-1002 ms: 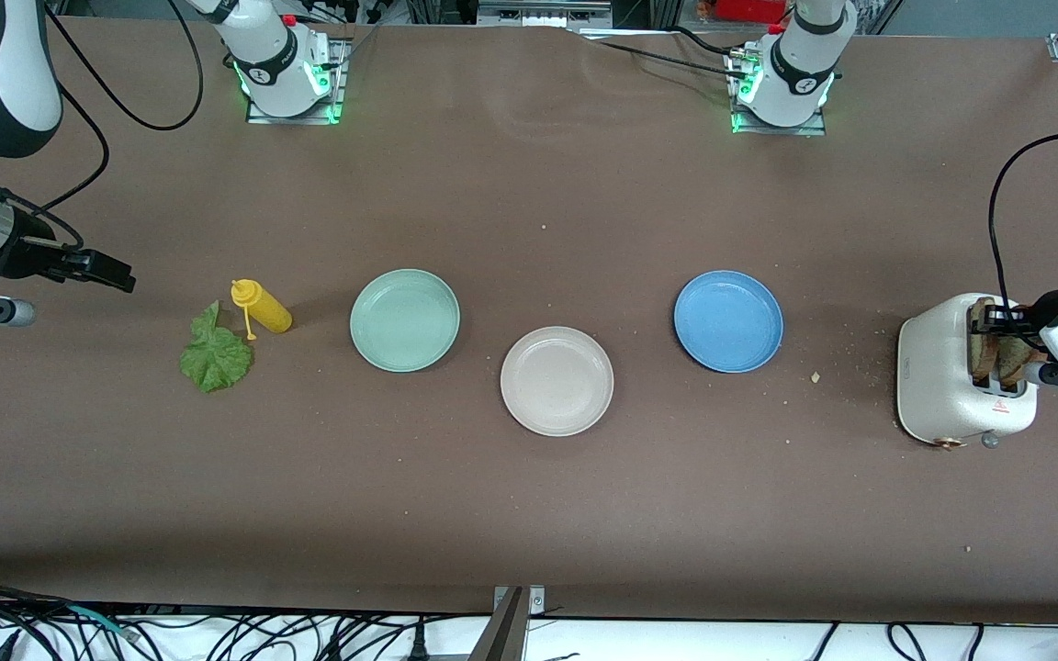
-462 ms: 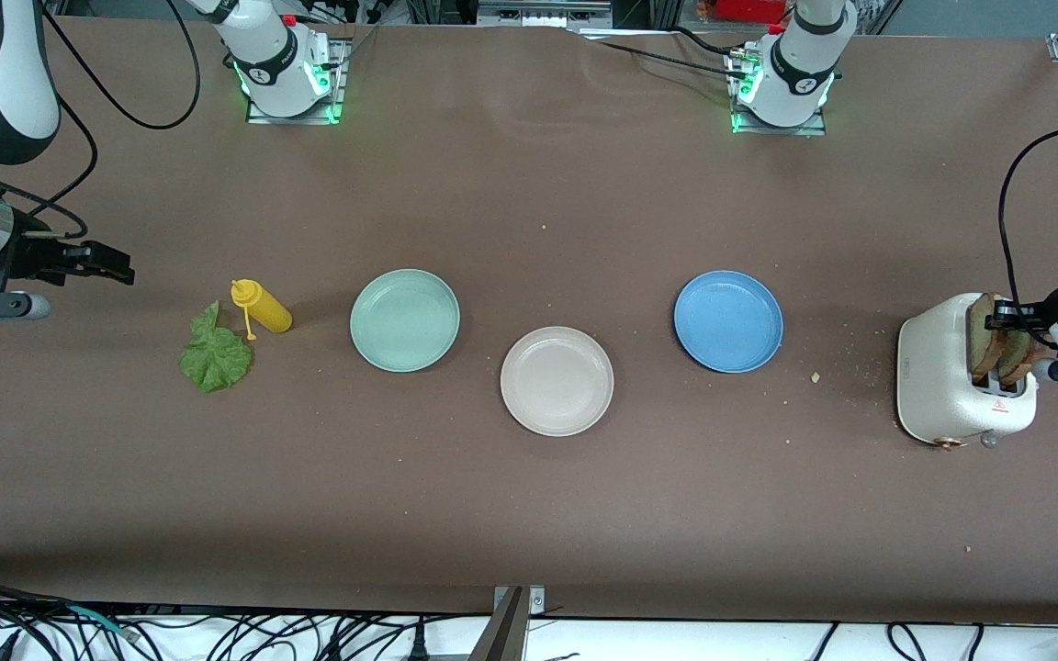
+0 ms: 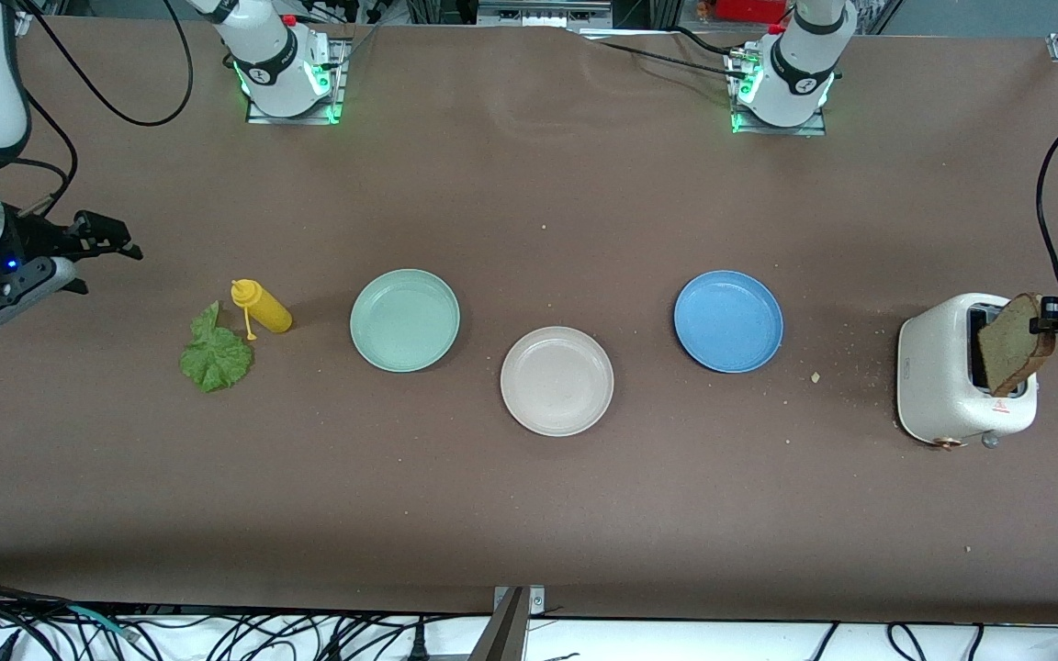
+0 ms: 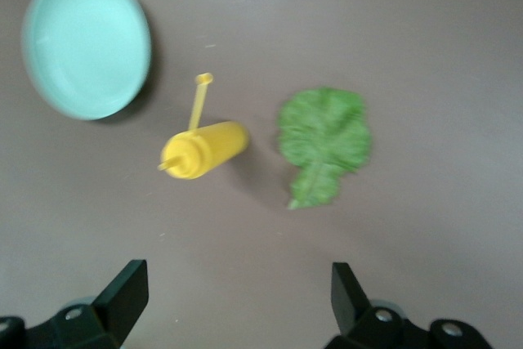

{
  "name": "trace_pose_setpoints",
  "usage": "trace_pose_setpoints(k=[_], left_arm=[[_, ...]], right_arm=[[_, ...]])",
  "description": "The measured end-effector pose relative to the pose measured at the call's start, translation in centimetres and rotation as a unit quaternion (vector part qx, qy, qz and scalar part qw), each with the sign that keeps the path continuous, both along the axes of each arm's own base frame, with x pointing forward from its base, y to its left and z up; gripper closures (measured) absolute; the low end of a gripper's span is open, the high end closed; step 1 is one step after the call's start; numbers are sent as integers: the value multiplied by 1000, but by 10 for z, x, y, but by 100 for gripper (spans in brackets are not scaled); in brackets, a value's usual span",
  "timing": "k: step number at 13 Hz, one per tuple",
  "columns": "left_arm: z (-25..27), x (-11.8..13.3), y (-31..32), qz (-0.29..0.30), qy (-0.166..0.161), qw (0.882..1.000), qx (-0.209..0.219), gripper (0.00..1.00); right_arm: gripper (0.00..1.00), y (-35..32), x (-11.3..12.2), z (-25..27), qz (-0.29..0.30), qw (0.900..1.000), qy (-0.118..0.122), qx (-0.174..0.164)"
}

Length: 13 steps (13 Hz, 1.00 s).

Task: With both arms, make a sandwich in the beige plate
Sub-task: 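Lift the toast with the left gripper while the right gripper approaches the mustard, then lower the toast onto the beige plate and open the left gripper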

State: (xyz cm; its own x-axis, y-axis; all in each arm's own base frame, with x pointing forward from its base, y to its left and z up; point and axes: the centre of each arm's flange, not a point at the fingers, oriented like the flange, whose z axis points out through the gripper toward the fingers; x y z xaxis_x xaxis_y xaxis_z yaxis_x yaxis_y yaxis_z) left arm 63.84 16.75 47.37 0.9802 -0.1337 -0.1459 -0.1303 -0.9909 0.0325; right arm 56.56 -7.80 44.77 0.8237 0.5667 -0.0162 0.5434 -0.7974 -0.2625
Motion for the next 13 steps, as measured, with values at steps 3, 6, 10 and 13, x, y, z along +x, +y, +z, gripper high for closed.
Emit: trace_pose_setpoints(k=[3, 6, 10, 13], left_arm=[[8, 5, -16, 40, -23, 996, -74, 92], [2, 8, -41, 62, -17, 982, -178, 92], [-68, 31, -125, 74, 48, 917, -390, 92], [-139, 42, -219, 38, 105, 867, -486, 92]], right_arm=[[0, -23, -20, -33, 90, 992, -9, 85], [1, -36, -39, -64, 163, 973, -37, 159], [1, -55, -60, -98, 231, 945, -80, 215], [1, -61, -68, -148, 228, 931, -123, 258]])
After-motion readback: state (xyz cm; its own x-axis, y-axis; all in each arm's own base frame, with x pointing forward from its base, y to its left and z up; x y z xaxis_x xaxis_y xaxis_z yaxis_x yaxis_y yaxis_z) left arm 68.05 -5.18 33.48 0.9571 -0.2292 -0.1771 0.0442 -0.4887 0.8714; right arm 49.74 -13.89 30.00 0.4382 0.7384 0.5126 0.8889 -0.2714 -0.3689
